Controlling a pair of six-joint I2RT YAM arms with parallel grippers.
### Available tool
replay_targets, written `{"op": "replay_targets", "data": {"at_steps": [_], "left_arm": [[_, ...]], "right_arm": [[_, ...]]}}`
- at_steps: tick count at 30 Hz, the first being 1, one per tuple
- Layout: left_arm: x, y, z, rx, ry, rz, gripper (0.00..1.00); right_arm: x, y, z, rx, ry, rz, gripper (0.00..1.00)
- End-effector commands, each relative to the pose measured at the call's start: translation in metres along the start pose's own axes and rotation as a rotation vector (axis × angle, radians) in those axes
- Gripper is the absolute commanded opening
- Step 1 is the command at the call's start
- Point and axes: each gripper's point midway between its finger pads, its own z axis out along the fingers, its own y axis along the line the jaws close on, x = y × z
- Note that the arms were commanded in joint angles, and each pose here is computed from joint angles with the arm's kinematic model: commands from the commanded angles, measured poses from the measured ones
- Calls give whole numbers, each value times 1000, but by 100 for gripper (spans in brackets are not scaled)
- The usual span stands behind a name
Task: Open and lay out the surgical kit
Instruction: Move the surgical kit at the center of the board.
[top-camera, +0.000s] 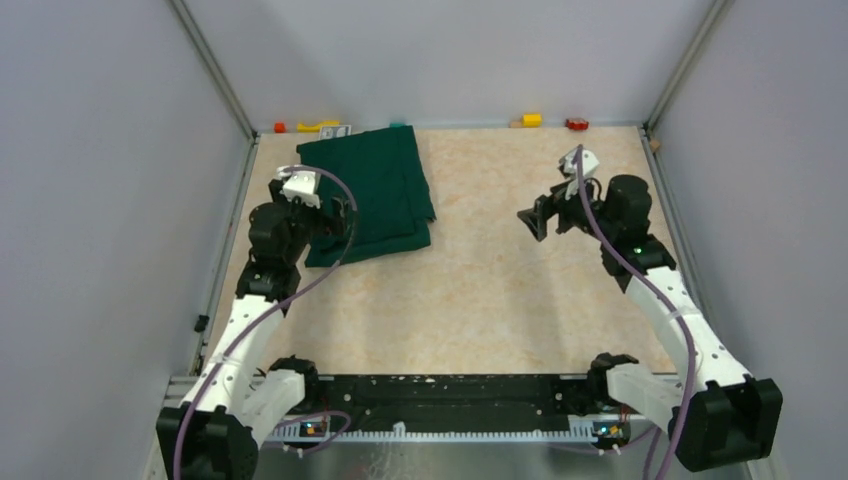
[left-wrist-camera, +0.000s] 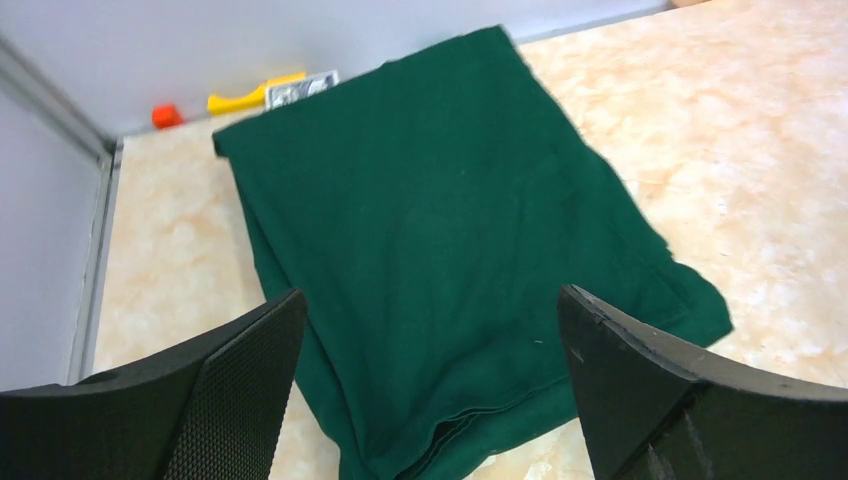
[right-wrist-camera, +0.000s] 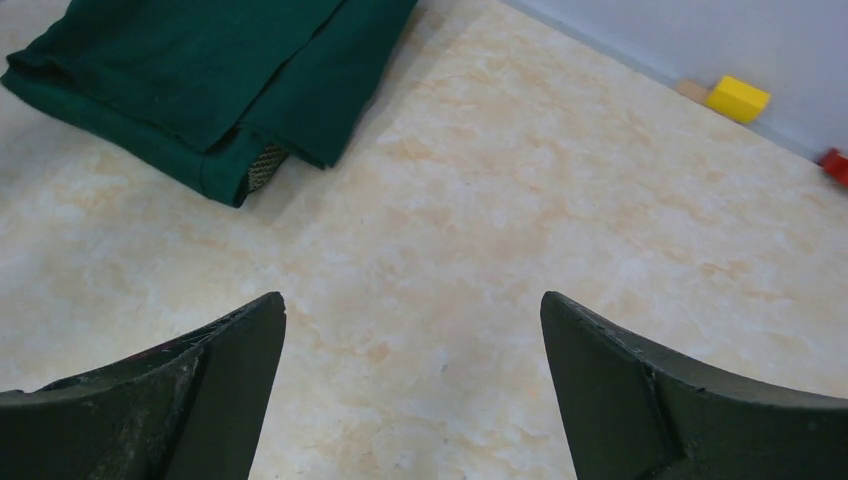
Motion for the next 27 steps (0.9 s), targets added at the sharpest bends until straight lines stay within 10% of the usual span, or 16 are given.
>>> {"op": "replay_targets", "data": {"at_steps": [1,27], "left_arm": [[21,24,9,-139,67,-140,99],[134,89,58,-293,430,-628,99]], "right_arm": [[-11,28,21,-80,-2,-91,96],[20,82,60,-221,77,-99,96]]}}
